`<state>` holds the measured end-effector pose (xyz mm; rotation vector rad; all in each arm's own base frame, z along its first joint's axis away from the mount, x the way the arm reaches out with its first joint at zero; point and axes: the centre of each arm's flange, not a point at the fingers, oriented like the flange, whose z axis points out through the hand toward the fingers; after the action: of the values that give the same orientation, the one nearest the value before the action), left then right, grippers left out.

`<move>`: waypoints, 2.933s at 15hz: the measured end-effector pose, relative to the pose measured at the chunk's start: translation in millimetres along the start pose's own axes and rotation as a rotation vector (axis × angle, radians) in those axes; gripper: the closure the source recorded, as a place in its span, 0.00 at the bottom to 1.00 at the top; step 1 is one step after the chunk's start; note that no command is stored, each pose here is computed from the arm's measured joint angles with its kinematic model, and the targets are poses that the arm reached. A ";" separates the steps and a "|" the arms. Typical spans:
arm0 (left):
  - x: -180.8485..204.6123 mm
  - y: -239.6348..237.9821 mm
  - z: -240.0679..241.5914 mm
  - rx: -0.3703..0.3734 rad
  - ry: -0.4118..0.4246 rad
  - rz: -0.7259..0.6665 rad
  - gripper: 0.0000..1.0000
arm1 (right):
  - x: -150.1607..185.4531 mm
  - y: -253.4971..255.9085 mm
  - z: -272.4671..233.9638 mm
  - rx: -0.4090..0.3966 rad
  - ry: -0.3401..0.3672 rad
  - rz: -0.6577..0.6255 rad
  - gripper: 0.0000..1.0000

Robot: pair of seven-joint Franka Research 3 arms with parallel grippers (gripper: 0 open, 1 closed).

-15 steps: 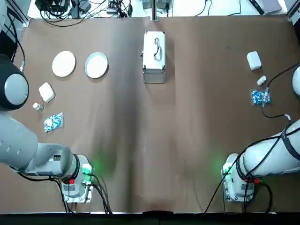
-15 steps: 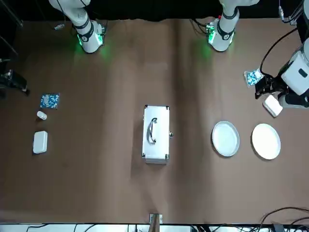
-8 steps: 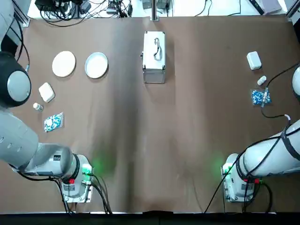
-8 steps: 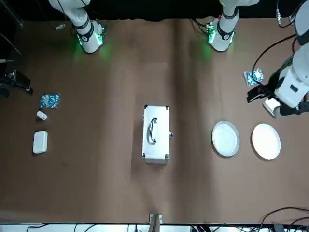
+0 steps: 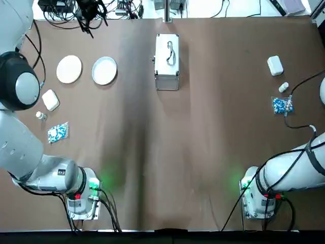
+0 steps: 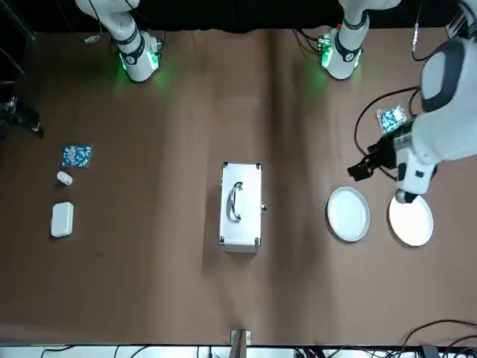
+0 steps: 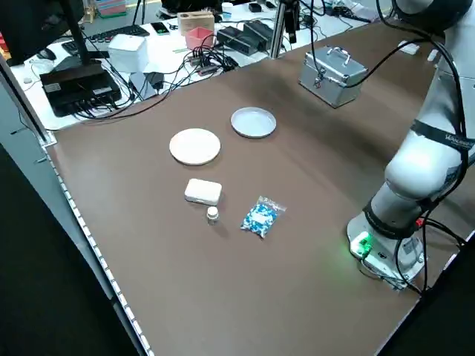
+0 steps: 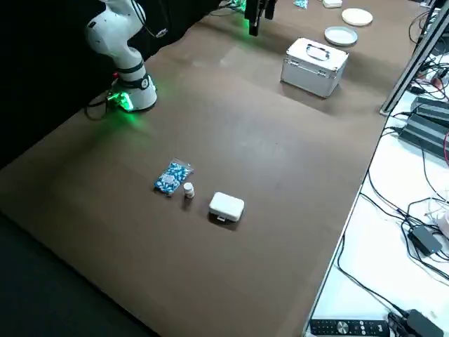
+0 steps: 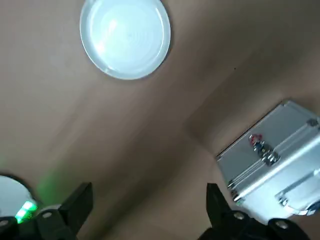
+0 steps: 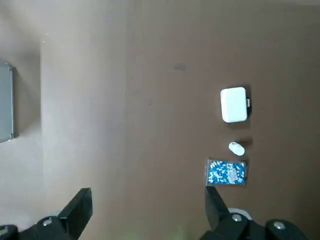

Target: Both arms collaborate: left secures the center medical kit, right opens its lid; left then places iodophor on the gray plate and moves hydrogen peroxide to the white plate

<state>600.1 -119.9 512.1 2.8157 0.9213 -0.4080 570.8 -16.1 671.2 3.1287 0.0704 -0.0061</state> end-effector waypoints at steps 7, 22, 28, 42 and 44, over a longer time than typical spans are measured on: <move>-33.7 56.0 111.2 -0.073 -0.040 -0.310 0.00 | -12.4 0.8 -1.0 0.004 -0.010 0.000 0.01; -1.4 132.1 253.0 -0.142 -0.056 -0.814 0.00 | -14.5 -3.8 -3.7 0.004 -0.005 -0.009 0.00; 8.6 151.8 283.0 -0.128 -0.083 -0.916 0.00 | -17.6 -13.4 -7.5 0.006 -0.005 -0.026 0.00; -32.6 182.2 315.0 -0.158 -0.098 -0.941 0.00 | -17.8 -15.1 -10.9 0.005 0.012 -0.029 0.00; -35.0 184.6 315.6 -0.162 -0.099 -0.951 0.00 | -16.9 -20.2 -11.2 0.005 0.017 -0.039 0.00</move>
<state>617.3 -358.0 233.1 2.0129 2.1024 -0.5217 553.0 3.5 682.2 3.1319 0.1312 0.0201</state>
